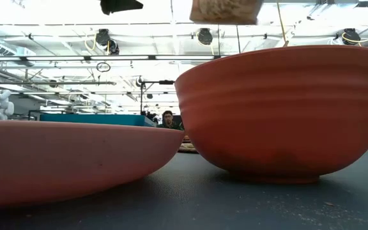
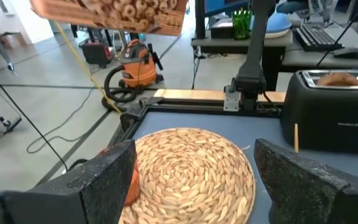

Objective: Arrange a breakfast setting
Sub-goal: Pour the cereal into the pink bowl

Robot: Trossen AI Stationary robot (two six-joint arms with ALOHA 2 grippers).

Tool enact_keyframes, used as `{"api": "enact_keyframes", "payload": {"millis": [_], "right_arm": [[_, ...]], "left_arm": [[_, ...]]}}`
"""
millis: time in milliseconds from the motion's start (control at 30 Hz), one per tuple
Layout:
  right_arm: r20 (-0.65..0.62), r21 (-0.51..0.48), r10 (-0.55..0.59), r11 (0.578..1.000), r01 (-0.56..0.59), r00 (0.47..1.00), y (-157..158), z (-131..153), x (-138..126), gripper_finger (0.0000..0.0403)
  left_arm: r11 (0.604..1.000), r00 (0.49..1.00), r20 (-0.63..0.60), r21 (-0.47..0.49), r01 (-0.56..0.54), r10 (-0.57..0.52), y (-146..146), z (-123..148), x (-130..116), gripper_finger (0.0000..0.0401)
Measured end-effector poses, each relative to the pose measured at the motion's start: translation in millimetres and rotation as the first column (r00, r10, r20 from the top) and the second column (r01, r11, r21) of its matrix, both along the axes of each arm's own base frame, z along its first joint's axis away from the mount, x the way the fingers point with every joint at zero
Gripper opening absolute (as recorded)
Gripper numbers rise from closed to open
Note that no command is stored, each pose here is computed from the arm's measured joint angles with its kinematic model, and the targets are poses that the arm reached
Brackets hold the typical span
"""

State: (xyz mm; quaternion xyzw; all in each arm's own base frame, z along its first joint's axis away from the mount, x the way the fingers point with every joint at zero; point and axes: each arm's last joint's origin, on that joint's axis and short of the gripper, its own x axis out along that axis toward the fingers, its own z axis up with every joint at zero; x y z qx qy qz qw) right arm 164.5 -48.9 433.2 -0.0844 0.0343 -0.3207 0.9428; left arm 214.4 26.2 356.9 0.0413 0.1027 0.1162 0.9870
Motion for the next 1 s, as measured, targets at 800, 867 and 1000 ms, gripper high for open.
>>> {"api": "enact_keyframes", "payload": {"millis": [800,867,1000], "right_arm": [[-0.293,0.17,-0.357,0.894,0.416,0.887,0.6,-86.9,-40.5,0.0095],[-0.304,0.181,-0.36,0.887,0.424,0.882,0.9,-99.6,-41.9,0.0095],[-0.309,0.206,-0.37,0.873,0.441,0.876,2.0,-119.9,-47.7,0.0095]], "left_arm": [[1.0,1.0,-0.023,-0.003,0.0,0.0,-0.1,-2.0,-0.6,0.0333],[1.0,0.999,-0.033,-0.01,-0.002,0.001,-0.1,-3.1,-0.9,0.0333],[1.0,0.999,-0.043,-0.015,-0.002,0.002,-0.1,-4.1,-1.1,0.0333]]}}
